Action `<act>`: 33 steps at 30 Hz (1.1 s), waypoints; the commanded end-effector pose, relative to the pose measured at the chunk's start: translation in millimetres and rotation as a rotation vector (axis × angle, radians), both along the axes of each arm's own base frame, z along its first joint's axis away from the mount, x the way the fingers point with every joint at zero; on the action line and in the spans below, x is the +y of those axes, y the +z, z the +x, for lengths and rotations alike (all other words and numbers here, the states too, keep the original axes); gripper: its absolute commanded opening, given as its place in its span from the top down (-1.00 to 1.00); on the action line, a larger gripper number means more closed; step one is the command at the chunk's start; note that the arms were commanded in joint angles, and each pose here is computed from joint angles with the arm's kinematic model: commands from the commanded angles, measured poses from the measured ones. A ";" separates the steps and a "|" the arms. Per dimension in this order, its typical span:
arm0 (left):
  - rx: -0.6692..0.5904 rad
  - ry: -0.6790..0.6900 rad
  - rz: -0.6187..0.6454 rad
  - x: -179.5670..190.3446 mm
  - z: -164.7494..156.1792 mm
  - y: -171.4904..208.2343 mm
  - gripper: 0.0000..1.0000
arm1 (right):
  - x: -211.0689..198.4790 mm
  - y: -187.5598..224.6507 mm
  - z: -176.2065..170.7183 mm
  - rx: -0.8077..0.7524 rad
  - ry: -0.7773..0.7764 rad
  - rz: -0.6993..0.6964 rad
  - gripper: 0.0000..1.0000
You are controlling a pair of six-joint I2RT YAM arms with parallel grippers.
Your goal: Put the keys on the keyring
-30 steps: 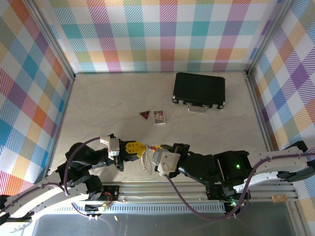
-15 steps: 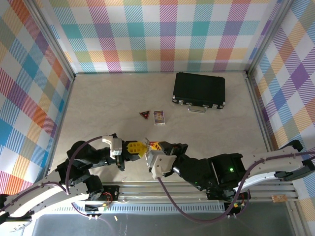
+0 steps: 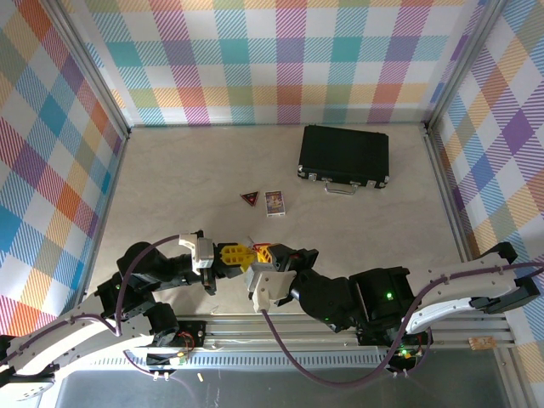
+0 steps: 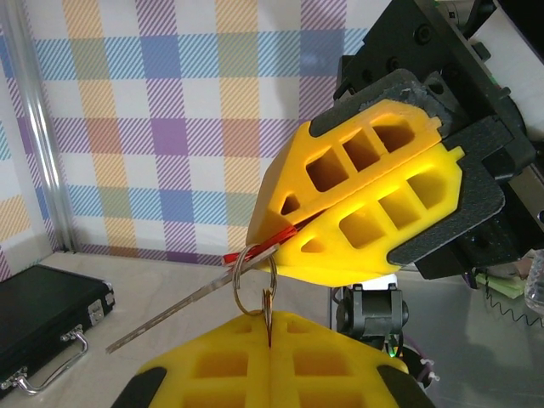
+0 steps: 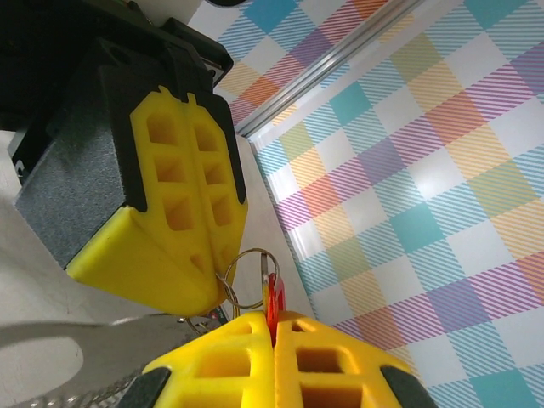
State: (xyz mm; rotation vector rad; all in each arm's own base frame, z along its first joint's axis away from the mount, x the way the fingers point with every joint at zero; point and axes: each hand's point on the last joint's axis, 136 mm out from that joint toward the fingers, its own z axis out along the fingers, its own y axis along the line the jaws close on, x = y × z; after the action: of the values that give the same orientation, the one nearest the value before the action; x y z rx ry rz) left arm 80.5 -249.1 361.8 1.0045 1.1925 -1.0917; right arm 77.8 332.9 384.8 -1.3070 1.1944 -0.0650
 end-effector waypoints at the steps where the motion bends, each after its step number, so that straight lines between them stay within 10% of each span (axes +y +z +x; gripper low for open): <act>1: 0.015 -0.006 0.042 1.2 -2.8 -10.8 0.63 | -11.6 43.8 7.1 0.017 -0.053 0.161 1.00; 13: 0.092 0.085 0.023 16.5 7.1 -21.1 -0.75 | -15.3 28.5 20.4 0.045 -0.107 0.099 1.00; 33: 0.248 0.377 0.134 31.8 54.6 -59.0 -1.00 | -38.9 -57.3 112.4 0.416 -0.288 0.037 1.00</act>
State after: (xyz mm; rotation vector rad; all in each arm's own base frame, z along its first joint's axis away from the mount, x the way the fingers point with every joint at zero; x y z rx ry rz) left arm 126.3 -224.8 301.3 0.7903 1.5706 -0.8964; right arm 185.3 295.8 336.3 -1.1721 1.6502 -0.0711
